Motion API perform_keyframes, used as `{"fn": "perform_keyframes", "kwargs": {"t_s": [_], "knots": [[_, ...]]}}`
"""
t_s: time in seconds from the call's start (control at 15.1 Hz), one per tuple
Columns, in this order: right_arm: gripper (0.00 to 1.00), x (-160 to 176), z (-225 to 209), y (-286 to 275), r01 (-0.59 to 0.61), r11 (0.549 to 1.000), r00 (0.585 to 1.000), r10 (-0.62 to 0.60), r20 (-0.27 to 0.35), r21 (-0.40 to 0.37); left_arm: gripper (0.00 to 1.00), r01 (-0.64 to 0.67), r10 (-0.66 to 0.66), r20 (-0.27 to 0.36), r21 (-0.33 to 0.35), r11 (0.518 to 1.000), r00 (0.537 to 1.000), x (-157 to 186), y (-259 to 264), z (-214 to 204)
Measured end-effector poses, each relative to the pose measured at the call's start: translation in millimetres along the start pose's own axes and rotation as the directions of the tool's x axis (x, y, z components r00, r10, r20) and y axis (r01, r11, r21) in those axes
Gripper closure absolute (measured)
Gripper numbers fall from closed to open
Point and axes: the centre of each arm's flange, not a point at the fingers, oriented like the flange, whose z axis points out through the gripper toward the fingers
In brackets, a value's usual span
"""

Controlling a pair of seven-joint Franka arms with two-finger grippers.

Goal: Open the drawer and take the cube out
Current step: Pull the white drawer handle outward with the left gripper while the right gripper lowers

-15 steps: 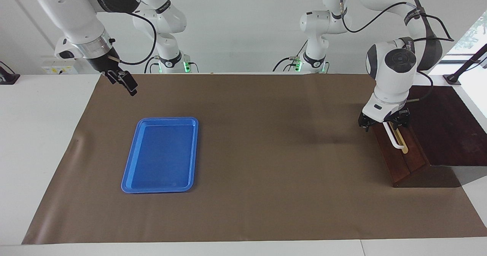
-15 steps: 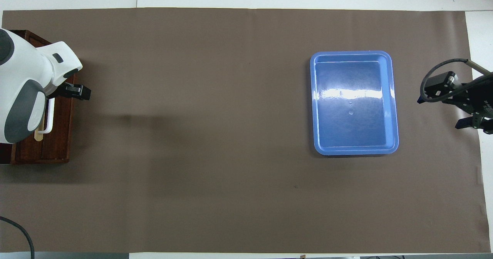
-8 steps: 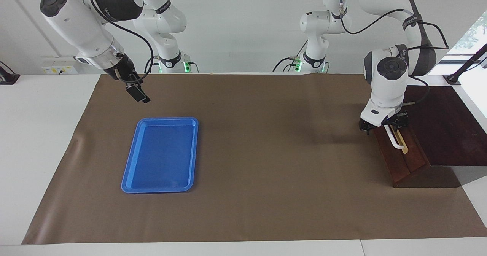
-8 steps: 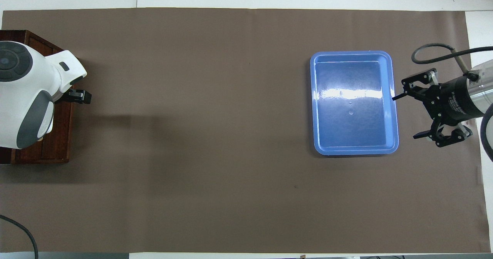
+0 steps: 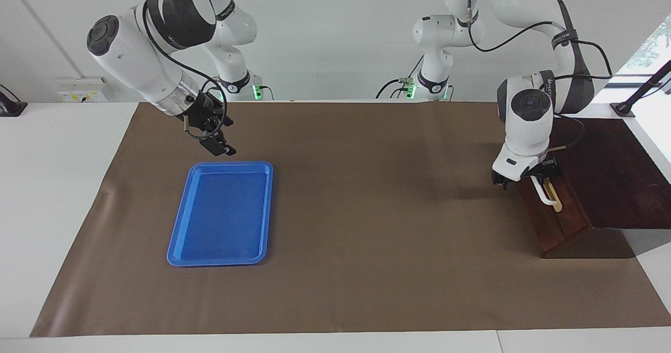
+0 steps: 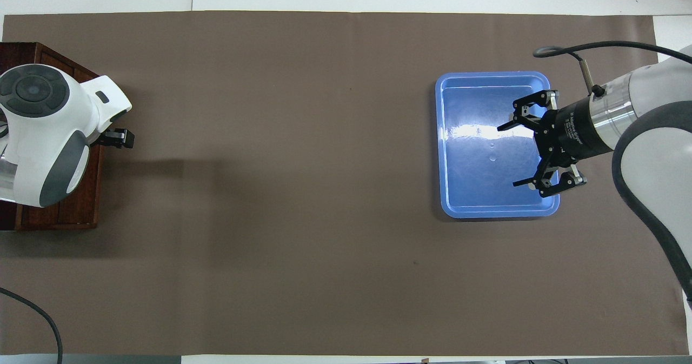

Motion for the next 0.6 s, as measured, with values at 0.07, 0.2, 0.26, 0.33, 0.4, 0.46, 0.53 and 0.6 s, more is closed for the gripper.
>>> {"fn": "perform_keyframes", "kwargs": {"t_s": [0.07, 0.2, 0.26, 0.33, 0.4, 0.46, 0.53, 0.6], "knots": [[0.00, 1, 3, -3, -0.002, 1.000, 1.000, 0.001, 0.018, 0.012, 0.00, 0.000, 0.000, -0.003, 0.000, 1.000, 1.000, 0, 0, 0], [0.00, 3, 15, -12, 0.009, 0.999, 0.997, -0.012, 0.082, 0.035, 0.00, 0.005, -0.005, -0.016, -0.002, 1.000, 1.000, 1, 1, 0], [0.00, 1, 23, -17, 0.017, 0.999, 0.992, -0.023, 0.120, 0.050, 0.00, 0.015, -0.015, -0.023, -0.004, 1.000, 1.000, 2, 1, 0], [0.00, -3, 33, -23, 0.025, 0.998, 0.987, -0.035, 0.157, 0.062, 0.00, 0.031, -0.032, -0.034, -0.007, 0.999, 0.999, 3, 2, -1], [0.00, -9, 42, -28, 0.030, 0.997, 0.981, -0.043, 0.191, 0.070, 0.00, 0.051, -0.052, -0.043, -0.010, 0.999, 0.998, 4, 4, -2], [0.00, -15, 50, -33, 0.029, 0.997, 0.976, -0.045, 0.214, 0.078, 0.00, 0.066, -0.066, -0.049, -0.013, 0.998, 0.997, 4, 6, -2], [0.00, -22, 56, -36, 0.029, 0.996, 0.973, -0.048, 0.226, 0.084, 0.00, 0.071, -0.072, -0.053, -0.014, 0.997, 0.996, 5, 9, -4], [0.00, -28, 60, -37, 0.035, 0.996, 0.972, -0.054, 0.230, 0.084, 0.00, 0.069, -0.070, -0.057, -0.015, 0.997, 0.996, 5, 13, -6]]}}
